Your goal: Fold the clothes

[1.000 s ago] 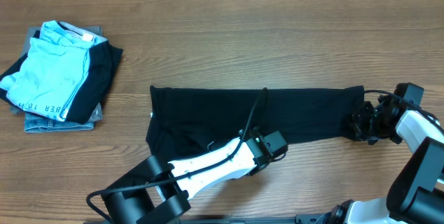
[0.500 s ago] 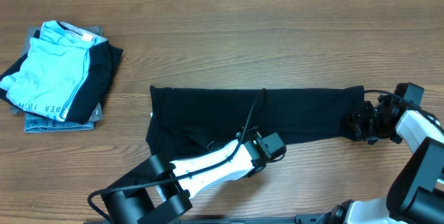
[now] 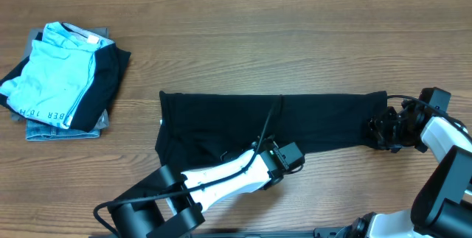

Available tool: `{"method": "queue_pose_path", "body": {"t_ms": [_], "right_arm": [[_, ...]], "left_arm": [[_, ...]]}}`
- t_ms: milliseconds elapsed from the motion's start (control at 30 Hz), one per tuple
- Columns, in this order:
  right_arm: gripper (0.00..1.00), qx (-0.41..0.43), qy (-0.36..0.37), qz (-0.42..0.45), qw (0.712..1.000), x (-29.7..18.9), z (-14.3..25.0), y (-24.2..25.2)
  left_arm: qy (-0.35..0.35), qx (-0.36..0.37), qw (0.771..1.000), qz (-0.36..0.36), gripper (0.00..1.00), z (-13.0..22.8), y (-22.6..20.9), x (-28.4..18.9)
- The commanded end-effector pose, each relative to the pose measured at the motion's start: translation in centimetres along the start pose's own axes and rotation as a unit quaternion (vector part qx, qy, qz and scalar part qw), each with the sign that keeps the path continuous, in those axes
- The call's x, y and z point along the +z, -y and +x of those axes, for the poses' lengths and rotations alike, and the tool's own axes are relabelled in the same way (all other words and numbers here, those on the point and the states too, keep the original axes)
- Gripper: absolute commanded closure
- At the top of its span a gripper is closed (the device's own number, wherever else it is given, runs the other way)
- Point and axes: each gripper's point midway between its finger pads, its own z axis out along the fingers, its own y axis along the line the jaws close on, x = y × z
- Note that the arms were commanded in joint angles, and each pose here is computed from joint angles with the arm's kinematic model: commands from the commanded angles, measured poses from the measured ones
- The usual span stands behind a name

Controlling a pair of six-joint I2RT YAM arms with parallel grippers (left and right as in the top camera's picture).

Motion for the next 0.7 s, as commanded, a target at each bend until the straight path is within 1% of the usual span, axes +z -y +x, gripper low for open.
{"method": "queue_pose_path", "body": {"t_ms": [0,67,167,267,367,467,600,667], "right_arm": [[0.56,0.009,0.002,0.070,0.998,1.14,0.22,3.19],[0.55,0.009,0.002,0.070,0.997,1.14,0.21,3.19],[0.56,0.009,0.002,0.070,0.998,1.14,0.22,3.19],[0.55,0.009,0.002,0.070,0.998,1.14,0.22,3.19],[0.55,0.009,0.002,0.070,0.998,1.14,0.22,3.19],[0.55,0.009,0.002,0.070,0.998,1.14,0.22,3.19],[0.56,0.009,0.002,0.070,0.998,1.14,0.22,3.19],[0.55,0.009,0.002,0.070,0.998,1.14,0.22,3.19]], "left_arm": [[0.001,-0.008,1.000,-0.003,0.48,0.31,0.00,-0.11],[-0.002,-0.006,1.000,0.007,0.48,0.39,0.37,-0.12],[-0.002,-0.005,1.000,0.001,0.47,0.43,0.15,-0.12],[-0.002,-0.002,1.000,0.002,0.48,0.43,0.17,-0.10],[-0.002,-0.002,1.000,0.003,0.52,0.53,0.27,0.06],[-0.006,0.000,1.000,0.002,0.58,0.97,0.41,0.46],[-0.007,0.003,1.000,-0.002,0.70,1.10,0.26,0.54],[-0.004,0.004,1.000,-0.016,0.78,0.96,-0.22,0.50]]}}
